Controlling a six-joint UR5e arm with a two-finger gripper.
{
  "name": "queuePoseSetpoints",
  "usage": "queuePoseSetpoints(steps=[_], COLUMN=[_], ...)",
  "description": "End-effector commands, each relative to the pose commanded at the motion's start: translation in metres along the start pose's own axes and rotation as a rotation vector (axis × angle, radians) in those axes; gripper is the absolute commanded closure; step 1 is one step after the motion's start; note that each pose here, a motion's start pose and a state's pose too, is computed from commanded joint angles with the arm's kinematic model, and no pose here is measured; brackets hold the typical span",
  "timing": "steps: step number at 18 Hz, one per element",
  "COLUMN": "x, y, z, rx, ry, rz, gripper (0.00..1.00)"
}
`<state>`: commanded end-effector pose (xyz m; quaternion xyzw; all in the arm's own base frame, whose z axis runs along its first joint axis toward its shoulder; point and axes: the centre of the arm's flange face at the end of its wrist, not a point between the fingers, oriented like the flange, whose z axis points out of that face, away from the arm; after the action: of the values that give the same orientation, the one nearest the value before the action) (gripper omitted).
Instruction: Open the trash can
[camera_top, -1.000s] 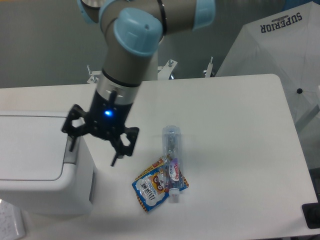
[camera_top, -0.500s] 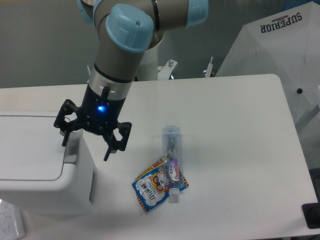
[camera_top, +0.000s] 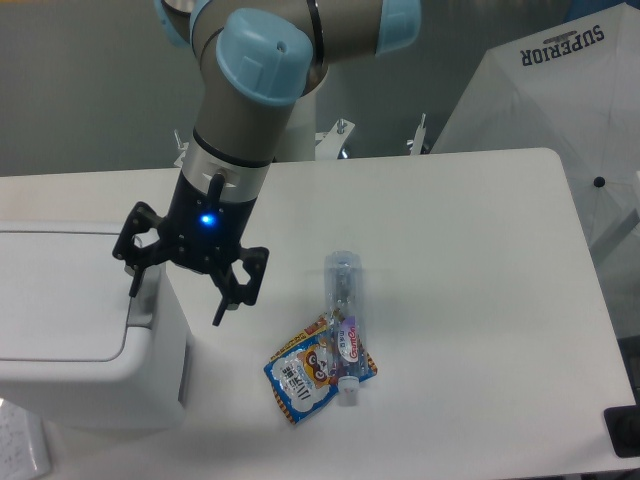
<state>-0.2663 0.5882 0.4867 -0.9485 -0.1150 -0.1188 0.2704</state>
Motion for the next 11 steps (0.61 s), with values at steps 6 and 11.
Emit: queuePoseSetpoints(steps=[6, 11], x=[-0.0053, -0.0046], y=[0.0017, 0.0022], z=[0.0063, 0.0074], rx=[-0.019, -0.022], ry=[-0.027, -0.025], rz=[0.007, 0.007], gripper=[0.00, 0.00])
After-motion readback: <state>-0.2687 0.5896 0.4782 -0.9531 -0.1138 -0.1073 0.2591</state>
